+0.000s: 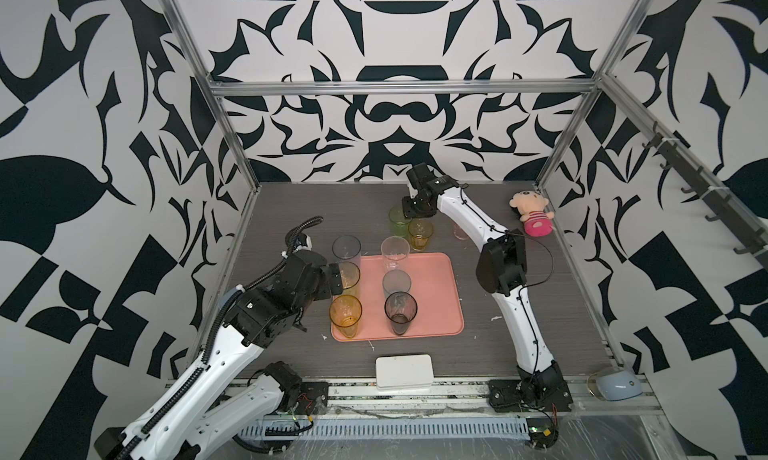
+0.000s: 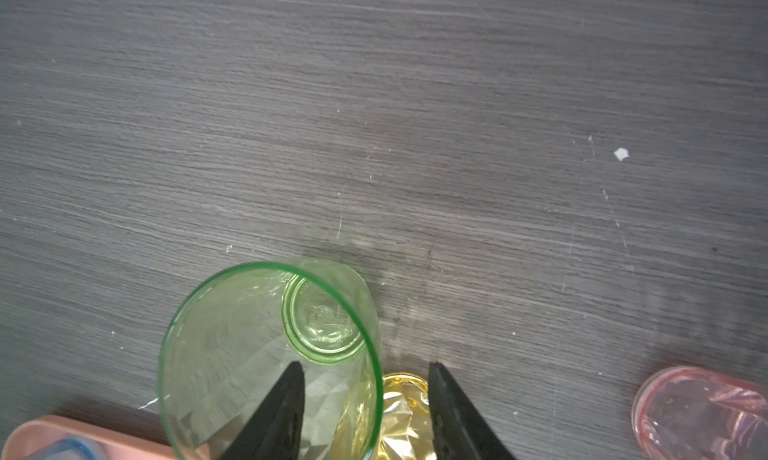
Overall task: Place the glasses into the tray
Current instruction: 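Lower right gripper around the green cup's rim and close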
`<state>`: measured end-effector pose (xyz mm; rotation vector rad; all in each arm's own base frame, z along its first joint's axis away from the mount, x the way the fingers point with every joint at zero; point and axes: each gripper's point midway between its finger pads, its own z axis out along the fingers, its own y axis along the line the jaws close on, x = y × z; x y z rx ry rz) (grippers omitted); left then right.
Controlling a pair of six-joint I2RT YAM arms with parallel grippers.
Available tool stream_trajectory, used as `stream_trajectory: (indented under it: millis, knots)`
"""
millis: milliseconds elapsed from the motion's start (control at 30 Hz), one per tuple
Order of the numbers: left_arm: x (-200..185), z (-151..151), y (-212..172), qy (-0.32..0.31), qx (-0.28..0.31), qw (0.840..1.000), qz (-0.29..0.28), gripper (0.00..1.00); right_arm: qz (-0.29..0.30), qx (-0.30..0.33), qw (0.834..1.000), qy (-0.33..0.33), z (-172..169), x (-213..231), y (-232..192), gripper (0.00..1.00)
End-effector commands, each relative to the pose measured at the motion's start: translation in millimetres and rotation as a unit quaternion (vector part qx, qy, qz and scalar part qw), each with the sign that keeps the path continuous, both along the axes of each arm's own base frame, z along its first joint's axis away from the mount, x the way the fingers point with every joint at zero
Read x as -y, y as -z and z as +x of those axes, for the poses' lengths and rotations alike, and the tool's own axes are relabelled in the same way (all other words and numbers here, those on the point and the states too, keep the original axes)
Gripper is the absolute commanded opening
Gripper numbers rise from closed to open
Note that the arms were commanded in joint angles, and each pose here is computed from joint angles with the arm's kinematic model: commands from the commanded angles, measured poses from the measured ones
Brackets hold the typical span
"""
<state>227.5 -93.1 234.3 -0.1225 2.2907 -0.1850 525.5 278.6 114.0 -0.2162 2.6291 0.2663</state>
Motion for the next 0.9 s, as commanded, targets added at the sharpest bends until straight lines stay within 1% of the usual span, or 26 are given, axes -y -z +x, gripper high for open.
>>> stream_trajectory:
  millis: [0, 233, 667, 700, 867]
  knots:
    - [-2.9, -3.0, -4.8, -0.006, 0.002, 1.000, -0.009, 0.99, 0.018, 0.022, 1.000, 0.008, 4.1, -1.7, -29.2, 0.48]
    - [-4.2, -3.8, -5.9, -0.007, 0.003, 1.000, -0.008, 1.00, 0.018, 0.022, 1.000, 0.011, 7.4, -3.1, -25.8, 0.41]
    - [-4.9, -4.7, -4.7, -0.008, 0.002, 1.000, -0.007, 1.00, 0.018, 0.026, 0.999, 0.013, 10.3, -3.5, -26.7, 0.37]
    - [-4.8, -4.6, -5.0, -0.008, 0.003, 1.000, -0.008, 1.00, 0.013, 0.017, 1.000, 0.014, 10.7, -3.6, -13.7, 0.36]
    - [-4.4, -4.3, -4.6, -0.008, 0.002, 1.000, -0.008, 1.00, 0.011, 0.014, 1.000, 0.015, 11.0, -3.6, -10.5, 0.34]
